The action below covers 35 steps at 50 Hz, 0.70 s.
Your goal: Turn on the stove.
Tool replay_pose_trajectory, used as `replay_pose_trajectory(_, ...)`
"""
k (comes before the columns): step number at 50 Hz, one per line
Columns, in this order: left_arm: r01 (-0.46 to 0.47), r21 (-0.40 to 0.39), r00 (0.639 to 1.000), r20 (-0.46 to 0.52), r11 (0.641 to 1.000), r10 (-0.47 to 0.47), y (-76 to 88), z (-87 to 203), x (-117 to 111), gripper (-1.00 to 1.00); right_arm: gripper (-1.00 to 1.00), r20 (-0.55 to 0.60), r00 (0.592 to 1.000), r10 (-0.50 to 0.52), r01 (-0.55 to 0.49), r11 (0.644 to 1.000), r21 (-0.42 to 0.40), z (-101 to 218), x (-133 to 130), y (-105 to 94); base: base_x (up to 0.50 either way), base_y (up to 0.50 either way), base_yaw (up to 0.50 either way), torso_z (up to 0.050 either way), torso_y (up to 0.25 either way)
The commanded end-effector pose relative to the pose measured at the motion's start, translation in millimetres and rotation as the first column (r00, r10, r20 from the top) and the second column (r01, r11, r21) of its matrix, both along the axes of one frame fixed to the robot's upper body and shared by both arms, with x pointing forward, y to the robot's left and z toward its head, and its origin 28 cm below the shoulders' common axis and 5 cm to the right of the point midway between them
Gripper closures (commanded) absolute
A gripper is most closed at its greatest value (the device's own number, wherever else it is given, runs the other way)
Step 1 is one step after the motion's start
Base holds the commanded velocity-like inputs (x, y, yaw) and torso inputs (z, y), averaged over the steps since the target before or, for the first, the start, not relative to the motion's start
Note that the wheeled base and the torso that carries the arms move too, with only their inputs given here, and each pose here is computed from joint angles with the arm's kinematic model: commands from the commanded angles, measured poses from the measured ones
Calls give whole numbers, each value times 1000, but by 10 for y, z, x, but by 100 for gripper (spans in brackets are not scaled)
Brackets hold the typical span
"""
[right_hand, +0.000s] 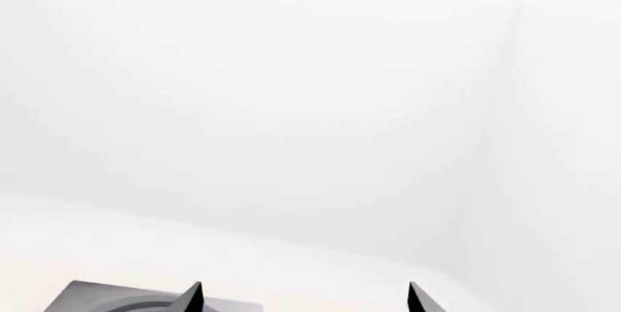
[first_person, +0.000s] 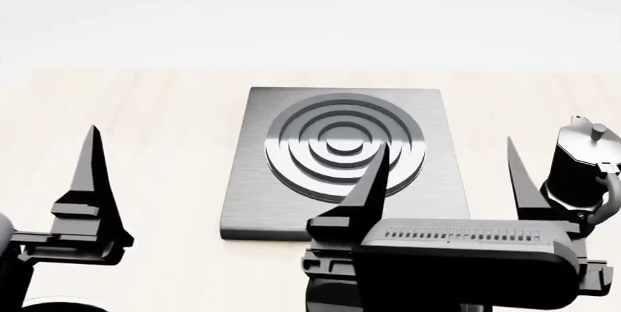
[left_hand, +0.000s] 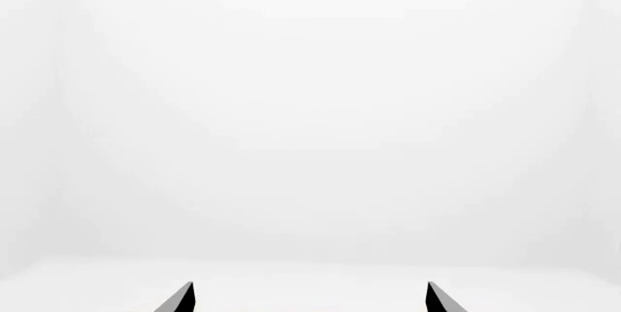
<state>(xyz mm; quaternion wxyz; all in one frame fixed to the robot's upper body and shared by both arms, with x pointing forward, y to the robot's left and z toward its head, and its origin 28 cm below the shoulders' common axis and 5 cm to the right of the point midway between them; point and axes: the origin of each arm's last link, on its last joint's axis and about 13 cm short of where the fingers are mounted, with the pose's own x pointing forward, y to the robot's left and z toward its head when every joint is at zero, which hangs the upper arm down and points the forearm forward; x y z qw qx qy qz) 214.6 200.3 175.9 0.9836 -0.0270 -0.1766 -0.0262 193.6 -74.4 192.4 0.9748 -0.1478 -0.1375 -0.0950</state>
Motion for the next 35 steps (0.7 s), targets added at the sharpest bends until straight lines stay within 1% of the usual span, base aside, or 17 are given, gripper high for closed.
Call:
replay_pose_trajectory(1,5,0,1000,12,1000,-5,-4,25,-30,-100,-100,14,1000,-5,6,1000,-9,21,-14,10,0,0,0,0,0)
replay_pose_trajectory(35,23,-5,998,64,1000,-23,-6,160,-160,-100,-100,37,999,5,-5,1000,-15,76,-54,39,0,0,0,0,0)
